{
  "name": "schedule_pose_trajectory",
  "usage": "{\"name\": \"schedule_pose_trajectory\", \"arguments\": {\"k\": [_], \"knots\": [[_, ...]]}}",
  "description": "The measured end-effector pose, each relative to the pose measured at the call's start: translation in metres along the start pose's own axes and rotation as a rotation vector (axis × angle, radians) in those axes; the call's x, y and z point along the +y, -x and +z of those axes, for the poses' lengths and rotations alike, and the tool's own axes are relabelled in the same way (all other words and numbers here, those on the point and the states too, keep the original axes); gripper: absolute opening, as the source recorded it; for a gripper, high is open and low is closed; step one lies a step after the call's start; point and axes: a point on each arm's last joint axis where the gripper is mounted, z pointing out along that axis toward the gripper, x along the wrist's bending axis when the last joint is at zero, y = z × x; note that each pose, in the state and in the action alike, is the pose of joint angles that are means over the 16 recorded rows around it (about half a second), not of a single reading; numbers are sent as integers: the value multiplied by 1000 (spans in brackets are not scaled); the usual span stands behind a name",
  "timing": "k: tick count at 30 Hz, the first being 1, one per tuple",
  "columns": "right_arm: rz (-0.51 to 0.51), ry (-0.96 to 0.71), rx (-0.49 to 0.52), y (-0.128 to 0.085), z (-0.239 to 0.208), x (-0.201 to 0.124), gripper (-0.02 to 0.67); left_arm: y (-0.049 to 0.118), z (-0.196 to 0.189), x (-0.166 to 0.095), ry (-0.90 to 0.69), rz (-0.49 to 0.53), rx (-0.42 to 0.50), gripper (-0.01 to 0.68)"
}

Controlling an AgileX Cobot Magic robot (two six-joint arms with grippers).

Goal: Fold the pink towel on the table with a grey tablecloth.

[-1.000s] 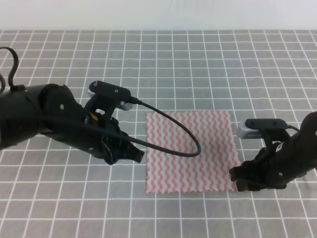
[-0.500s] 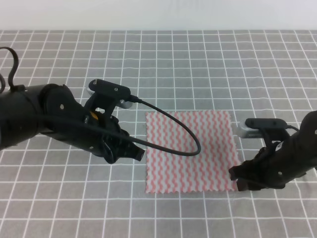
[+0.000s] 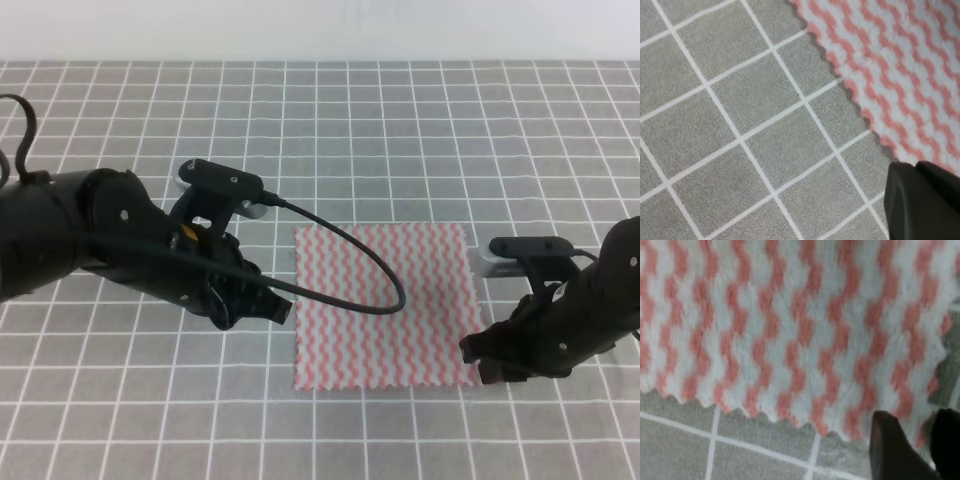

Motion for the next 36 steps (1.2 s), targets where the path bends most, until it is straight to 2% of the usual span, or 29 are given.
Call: {"name": "schedule_pose_trajectory", "arguments": {"k": [9,13,17,27,36], "knots": [[-2,7,-4,0,0,1,67,0,0,0,-2,2,-1,1],[-7,4,-6,1,0,0,54,0,0,0,-3,4,-1,1],[-10,2,-7,0,-1,0,84,0,0,0,-5,5,-2,1],[4,8,0,0,0,1,220,0,0,0,-4,16,-1,1],[30,-3,10,0,6,2,216,0,0,0,-2,26,0,1]]}}
